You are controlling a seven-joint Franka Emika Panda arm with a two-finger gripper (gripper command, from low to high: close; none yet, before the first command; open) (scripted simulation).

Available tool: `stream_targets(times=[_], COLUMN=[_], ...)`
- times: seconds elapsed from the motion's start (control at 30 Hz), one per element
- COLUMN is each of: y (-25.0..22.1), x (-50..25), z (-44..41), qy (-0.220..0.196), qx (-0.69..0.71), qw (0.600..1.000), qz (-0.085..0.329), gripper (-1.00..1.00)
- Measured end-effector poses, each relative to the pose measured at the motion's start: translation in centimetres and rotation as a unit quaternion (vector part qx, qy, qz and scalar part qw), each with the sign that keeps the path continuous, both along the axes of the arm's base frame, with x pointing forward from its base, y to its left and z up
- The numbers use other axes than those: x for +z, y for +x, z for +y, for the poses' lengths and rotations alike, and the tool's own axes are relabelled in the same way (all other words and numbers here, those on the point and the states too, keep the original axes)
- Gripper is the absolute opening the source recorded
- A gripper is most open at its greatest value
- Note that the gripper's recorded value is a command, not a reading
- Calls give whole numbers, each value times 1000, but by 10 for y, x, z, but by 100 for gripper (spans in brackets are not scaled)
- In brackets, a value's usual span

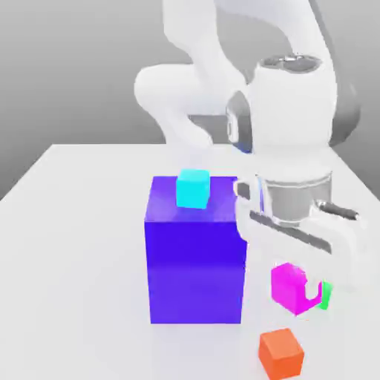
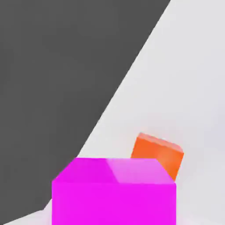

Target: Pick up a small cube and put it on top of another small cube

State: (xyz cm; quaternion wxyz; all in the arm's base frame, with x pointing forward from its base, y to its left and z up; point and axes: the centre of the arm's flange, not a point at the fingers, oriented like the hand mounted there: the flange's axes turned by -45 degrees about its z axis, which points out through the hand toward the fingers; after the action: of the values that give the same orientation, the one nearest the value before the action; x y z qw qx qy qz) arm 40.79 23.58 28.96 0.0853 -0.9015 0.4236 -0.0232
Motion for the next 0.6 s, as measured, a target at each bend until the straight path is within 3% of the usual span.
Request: stream_targets(times=[0.2,0.6], y=[-87,-94], x=[-37,-107], z=[21,15], qy=[-51,-63], qx=[-49,-68], qw=[996,994], qz=[52,60], gripper=[-100,-100])
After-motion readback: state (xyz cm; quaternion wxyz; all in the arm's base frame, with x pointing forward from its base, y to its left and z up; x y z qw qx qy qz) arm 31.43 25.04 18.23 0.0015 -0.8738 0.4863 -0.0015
